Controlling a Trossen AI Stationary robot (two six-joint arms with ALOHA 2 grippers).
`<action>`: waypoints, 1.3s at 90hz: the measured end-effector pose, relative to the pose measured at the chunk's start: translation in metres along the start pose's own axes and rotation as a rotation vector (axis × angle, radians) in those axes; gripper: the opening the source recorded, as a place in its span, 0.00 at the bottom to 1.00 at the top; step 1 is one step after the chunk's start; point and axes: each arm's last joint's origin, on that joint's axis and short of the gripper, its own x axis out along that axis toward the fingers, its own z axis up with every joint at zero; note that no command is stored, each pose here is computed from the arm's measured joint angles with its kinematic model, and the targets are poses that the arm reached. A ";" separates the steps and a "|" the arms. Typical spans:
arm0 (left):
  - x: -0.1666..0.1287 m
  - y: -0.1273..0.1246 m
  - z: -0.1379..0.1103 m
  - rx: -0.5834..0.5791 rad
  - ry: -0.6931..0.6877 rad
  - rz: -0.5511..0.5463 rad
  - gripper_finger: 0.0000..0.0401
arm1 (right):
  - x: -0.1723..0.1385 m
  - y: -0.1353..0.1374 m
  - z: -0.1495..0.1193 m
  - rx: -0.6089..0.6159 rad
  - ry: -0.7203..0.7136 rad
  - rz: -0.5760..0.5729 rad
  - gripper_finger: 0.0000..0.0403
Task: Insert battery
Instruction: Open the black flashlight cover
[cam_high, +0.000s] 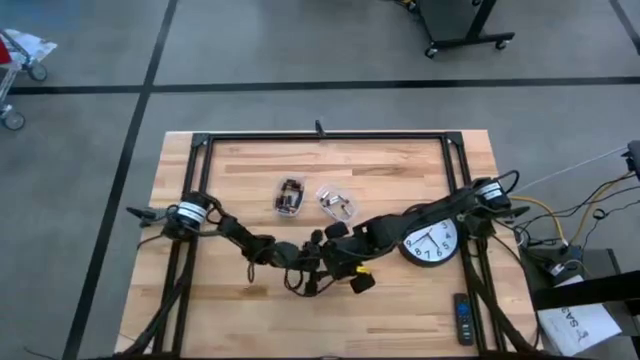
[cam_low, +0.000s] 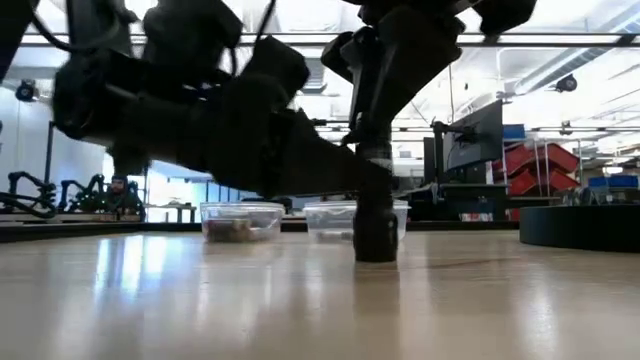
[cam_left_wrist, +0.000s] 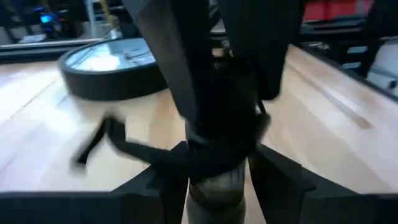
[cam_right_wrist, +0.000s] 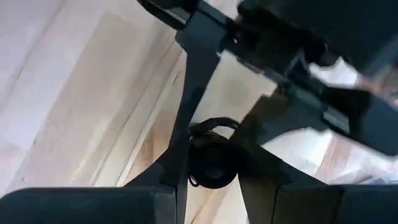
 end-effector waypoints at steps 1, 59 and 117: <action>0.000 0.000 0.000 0.001 -0.001 0.000 0.35 | 0.000 0.000 0.000 0.000 -0.001 0.002 0.21; -0.002 0.001 -0.001 -0.036 -0.012 0.040 0.24 | 0.000 0.000 0.000 0.358 -0.001 0.002 0.30; -0.003 0.007 -0.005 -0.027 0.029 0.221 0.24 | -0.017 -0.004 0.005 1.453 0.007 -0.073 0.41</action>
